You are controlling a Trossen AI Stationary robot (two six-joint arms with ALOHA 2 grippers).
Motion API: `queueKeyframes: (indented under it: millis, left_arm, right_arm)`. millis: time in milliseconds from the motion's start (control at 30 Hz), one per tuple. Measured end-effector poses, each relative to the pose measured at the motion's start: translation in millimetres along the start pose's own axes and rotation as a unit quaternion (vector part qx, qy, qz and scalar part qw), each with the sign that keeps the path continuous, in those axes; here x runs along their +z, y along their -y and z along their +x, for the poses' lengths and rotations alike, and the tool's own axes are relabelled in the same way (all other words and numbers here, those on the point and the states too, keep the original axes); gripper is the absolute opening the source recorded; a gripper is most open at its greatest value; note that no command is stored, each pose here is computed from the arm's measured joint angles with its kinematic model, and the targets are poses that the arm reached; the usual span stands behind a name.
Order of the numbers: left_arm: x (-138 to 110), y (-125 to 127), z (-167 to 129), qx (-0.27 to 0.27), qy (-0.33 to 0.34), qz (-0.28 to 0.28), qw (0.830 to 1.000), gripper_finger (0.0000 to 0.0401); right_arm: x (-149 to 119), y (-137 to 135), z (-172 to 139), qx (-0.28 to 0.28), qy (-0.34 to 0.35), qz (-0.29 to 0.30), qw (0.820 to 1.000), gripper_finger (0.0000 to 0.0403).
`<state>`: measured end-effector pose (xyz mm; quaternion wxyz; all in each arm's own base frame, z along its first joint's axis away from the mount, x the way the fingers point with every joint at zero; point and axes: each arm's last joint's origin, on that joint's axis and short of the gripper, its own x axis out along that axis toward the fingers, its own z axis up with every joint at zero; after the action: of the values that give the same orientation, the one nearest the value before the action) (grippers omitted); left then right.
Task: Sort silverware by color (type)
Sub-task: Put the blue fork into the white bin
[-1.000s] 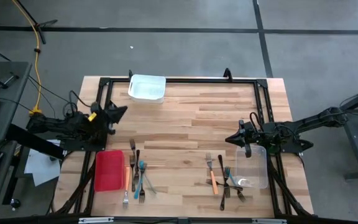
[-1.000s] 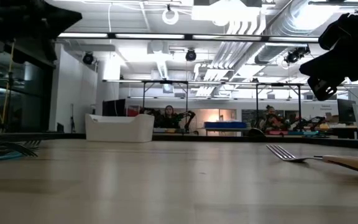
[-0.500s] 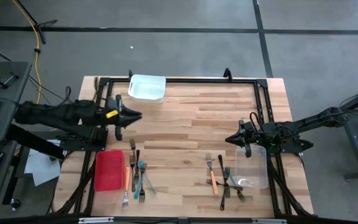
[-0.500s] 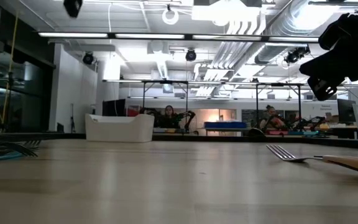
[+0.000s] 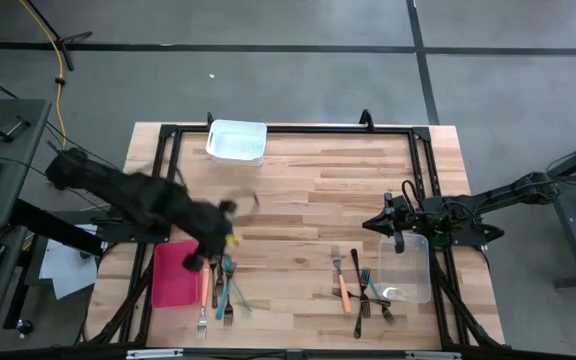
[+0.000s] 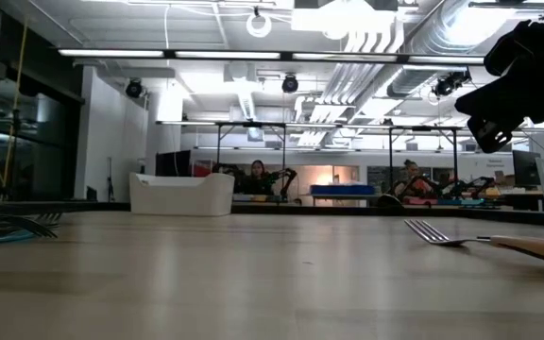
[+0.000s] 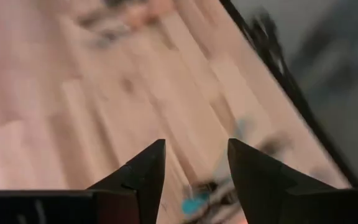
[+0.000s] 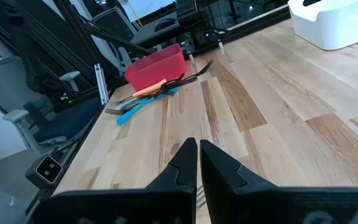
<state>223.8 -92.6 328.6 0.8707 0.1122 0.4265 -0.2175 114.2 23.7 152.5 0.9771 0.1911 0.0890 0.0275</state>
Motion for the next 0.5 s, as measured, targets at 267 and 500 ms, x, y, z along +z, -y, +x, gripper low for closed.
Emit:
queueKeyframes:
  millis: [267,500]
  left_arm:
    - [1,24,99,-0.030,-0.145,0.119,0.982,0.0164]
    - [-17,28,162,-0.072,-0.242,0.088,0.964,0.0162]
  right_arm:
    - [0,0,0,-0.001,-0.002,0.000,1.000,0.0005]
    - [-1,0,0,-0.002,-0.005,-0.001,1.000,0.0005]
